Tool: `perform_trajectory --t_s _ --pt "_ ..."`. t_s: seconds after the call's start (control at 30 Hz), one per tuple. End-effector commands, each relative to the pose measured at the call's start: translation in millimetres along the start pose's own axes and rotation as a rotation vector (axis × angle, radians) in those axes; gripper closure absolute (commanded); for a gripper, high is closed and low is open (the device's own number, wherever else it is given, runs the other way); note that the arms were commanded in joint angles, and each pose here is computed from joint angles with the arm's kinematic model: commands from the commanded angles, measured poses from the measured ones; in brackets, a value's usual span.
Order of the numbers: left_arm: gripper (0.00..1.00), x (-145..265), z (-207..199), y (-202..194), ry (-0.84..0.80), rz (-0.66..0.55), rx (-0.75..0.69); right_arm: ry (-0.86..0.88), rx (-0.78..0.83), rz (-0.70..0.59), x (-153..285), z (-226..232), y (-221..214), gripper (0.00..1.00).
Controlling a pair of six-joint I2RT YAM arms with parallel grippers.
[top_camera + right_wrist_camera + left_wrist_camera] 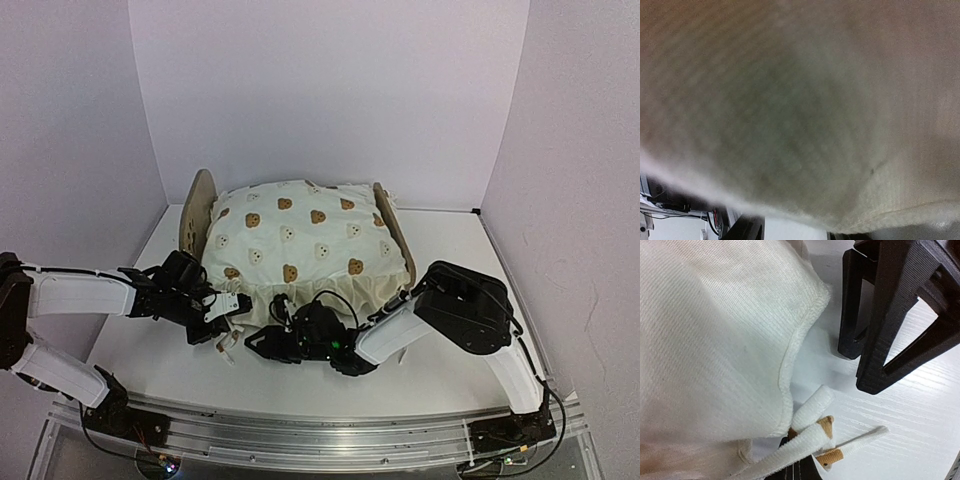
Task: Set up the pet bed
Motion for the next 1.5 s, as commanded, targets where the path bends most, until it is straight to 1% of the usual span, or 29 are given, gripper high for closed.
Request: perform_trajectory --t_s 0.0,0.17,0.23,0.37,0.5,0.57,0.7,0.87,0.93,1.1,1.13,1.27,1.3,1.33,1.47 --pt "1.00 0.1 0.9 3.8 0.010 -0.028 -0.022 0.020 -0.017 -0.105 -3.5 2.4 26.7 0.59" --pt "1.00 0.3 -1.9 2.1 -0.004 -0.028 -0.021 0.039 -0.059 -0.261 4.2 9.7 48.3 0.61" --pt "1.00 0.5 -2.0 2.7 -0.005 -0.033 -0.021 0.042 -0.092 -0.289 1.5 9.1 52.3 0.63" --pt "1.00 0.8 0.5 6.7 0.006 -0.047 -0.024 0.042 -0.131 -0.265 -6.7 2.6 46.5 0.67" --pt "1.00 0.6 2.3 8.7 0.014 -0.053 -0.027 0.040 -0.149 -0.228 -9.7 -2.3 39.0 0.68" --pt "1.00 0.2 2.8 8.8 0.017 -0.055 -0.027 0.042 -0.150 -0.212 -11.4 -1.6 38.0 0.68" --pt "1.00 0.2 2.8 8.3 0.018 -0.053 -0.030 0.061 -0.141 -0.200 -16.5 1.7 38.6 0.72" --pt "1.00 -0.6 2.8 5.5 0.025 -0.042 -0.037 0.118 -0.137 -0.162 -24.6 12.6 38.9 0.73" --pt "1.00 -0.6 2.5 5.0 0.025 -0.042 -0.038 0.115 -0.136 -0.163 -23.6 12.2 38.8 0.77" --pt "1.00 0.0 2.4 5.1 0.025 -0.043 -0.037 0.093 -0.127 -0.179 -19.0 9.5 39.3 0.98" --pt "1.00 0.1 2.4 5.1 0.025 -0.042 -0.038 0.091 -0.123 -0.179 -18.0 9.4 38.9 1.00" --pt "1.00 1.0 0.9 3.1 0.017 -0.030 -0.043 0.076 -0.095 -0.201 -12.1 10.9 42.3 1.00" --pt "0.99 2.1 0.3 1.9 0.013 -0.020 -0.045 0.074 -0.088 -0.201 -10.5 11.9 42.7 1.00" --pt "0.94 3.8 0.2 1.0 0.013 -0.008 -0.049 0.071 -0.082 -0.197 -9.5 12.6 42.4 1.00" --pt "0.70 21.0 0.4 -1.7 0.038 0.022 -0.097 0.049 -0.032 -0.165 -8.2 19.7 38.3 1.00"
Point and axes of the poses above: each gripper's point midway between its finger pads, its own x axis back along the fingers, its own z axis along the line the jaws close on, y = z × x, the point moved 5 cm from there along x, back along the fingers, and after that the axes turned 7 degrees about x, right-handed, at the moved point
